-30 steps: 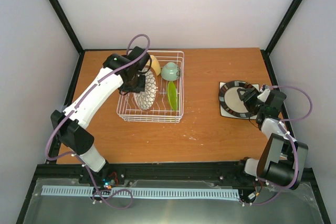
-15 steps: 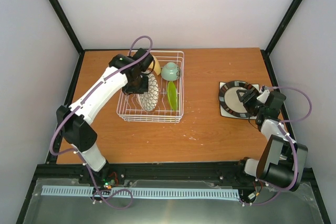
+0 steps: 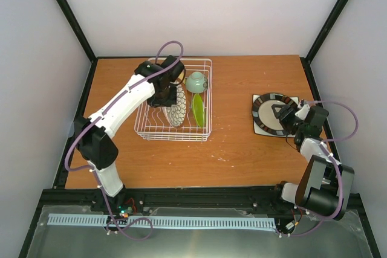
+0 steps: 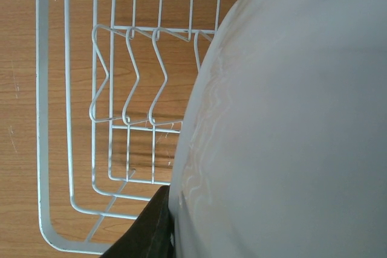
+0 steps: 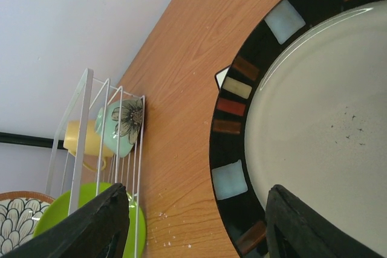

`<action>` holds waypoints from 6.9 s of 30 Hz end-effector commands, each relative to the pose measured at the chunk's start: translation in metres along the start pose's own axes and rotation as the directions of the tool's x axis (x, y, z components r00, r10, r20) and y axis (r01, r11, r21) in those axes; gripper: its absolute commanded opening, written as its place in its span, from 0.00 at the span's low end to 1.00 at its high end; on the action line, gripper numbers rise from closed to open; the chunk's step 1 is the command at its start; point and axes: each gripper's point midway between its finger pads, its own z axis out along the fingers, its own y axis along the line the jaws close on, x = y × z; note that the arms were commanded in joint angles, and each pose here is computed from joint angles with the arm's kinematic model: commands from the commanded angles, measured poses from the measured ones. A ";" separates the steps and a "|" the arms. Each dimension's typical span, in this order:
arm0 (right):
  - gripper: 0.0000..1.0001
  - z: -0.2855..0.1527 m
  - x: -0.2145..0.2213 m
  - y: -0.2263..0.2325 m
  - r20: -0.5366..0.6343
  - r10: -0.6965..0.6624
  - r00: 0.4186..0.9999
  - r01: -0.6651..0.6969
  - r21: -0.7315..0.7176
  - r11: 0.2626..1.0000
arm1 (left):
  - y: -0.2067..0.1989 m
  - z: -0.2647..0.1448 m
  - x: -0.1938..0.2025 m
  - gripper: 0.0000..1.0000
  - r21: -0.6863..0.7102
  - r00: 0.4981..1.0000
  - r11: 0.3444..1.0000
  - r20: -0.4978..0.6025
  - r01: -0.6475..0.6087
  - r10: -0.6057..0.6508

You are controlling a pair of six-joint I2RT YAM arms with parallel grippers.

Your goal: Load the mixed dishes into the dish rack

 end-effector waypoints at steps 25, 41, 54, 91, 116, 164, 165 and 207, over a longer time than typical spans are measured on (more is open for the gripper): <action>0.58 0.006 0.019 -0.003 -0.054 0.060 0.997 -0.063 -0.066 0.996 | -0.032 0.031 0.020 0.01 -0.021 0.995 0.997 -0.069 0.074 -0.075; 0.58 0.011 0.027 -0.010 -0.078 0.108 0.991 -0.114 -0.082 0.990 | -0.055 0.039 0.014 0.35 0.011 0.995 0.999 -0.088 0.047 -0.046; 0.58 0.012 0.028 -0.010 -0.080 0.107 0.991 -0.114 -0.083 0.990 | -0.056 0.021 0.019 0.61 0.042 0.997 0.997 -0.062 0.059 -0.056; 0.61 -0.064 -0.036 -0.042 0.256 0.082 0.963 -0.119 0.131 0.984 | -0.083 -0.209 -0.087 1.00 0.382 0.553 0.804 0.829 -0.456 -0.081; 0.60 -0.046 -0.039 -0.091 0.074 0.351 0.933 -0.359 0.161 0.920 | -0.192 -0.100 -0.078 1.00 0.476 0.641 0.566 0.757 -0.673 0.126; 0.39 0.025 -0.006 -0.119 -0.028 0.341 0.940 -0.314 0.323 0.893 | -0.164 -0.059 -0.093 1.00 0.426 0.665 0.655 0.730 -0.625 0.160; 0.34 0.027 -0.005 -0.119 -0.034 0.341 0.939 -0.313 0.323 0.893 | -0.163 -0.058 -0.093 1.00 0.425 0.666 0.657 0.729 -0.623 0.160; 0.03 -0.011 -0.032 0.013 -0.055 0.325 0.944 -0.308 -0.493 0.814 | -0.234 -0.033 -0.108 1.00 0.609 0.757 0.473 0.610 -0.636 0.233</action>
